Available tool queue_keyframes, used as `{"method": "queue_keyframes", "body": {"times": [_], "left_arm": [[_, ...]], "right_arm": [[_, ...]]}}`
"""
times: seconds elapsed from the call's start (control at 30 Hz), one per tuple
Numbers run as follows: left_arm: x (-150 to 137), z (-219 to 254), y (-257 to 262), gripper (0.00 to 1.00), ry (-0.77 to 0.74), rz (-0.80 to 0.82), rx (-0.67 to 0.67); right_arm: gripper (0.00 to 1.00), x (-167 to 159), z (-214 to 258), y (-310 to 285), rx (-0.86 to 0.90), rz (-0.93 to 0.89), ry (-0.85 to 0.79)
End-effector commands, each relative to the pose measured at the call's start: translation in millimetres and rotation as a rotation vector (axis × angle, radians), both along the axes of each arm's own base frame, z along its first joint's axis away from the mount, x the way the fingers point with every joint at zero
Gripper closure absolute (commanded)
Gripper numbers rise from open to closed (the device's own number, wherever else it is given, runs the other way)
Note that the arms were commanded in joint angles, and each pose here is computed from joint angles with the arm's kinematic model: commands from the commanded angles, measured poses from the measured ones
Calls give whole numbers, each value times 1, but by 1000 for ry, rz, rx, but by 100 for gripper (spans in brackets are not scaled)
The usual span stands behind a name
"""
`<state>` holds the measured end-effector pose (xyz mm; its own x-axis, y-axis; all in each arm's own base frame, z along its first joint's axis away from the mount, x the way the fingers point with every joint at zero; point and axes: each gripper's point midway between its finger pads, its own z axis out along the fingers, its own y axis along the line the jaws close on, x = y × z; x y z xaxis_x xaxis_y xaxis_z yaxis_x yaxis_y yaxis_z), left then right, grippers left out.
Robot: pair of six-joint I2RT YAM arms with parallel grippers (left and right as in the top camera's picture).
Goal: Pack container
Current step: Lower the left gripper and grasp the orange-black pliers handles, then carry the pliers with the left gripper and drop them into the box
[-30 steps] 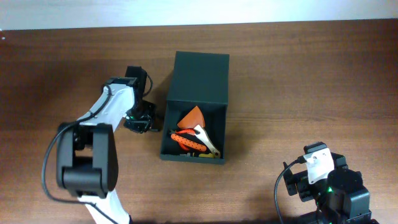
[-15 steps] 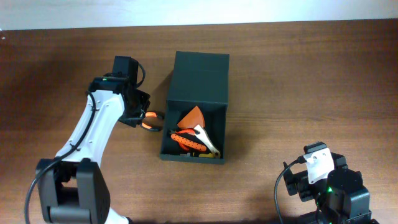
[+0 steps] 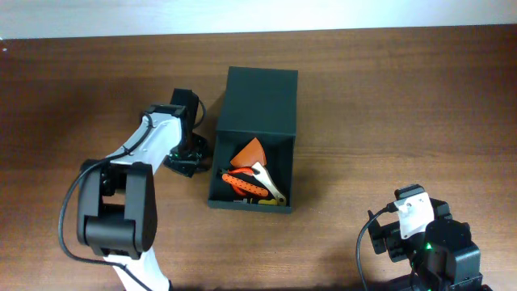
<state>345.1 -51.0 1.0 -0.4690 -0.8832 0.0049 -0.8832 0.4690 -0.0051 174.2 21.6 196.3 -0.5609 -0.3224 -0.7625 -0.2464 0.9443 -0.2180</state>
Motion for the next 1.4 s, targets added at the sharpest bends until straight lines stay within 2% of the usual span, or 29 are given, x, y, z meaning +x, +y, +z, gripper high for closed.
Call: {"method": "queue_keyframes", "body": {"times": [0.0, 0.27, 0.43, 0.63, 0.93, 1.37], "left_arm": [[-7, -16, -6, 54, 16, 0, -40], [-2, -19, -8, 55, -10, -1, -52], [-2, -19, -8, 82, -12, -1, -52], [-2, -19, -8, 98, -10, -1, -53], [7, 3, -9, 98, -81, -1, -60], [25, 111, 7, 98, -398, 12, 2]], "right_arm": [[1, 0, 0, -4, -10, -20, -8], [1, 0, 0, -4, -10, -20, -8], [1, 0, 0, -4, -10, -20, -8], [1, 0, 0, -4, -10, -20, -8], [1, 0, 0, -4, -10, -20, -8], [1, 0, 0, -4, -10, -20, -8]]}}
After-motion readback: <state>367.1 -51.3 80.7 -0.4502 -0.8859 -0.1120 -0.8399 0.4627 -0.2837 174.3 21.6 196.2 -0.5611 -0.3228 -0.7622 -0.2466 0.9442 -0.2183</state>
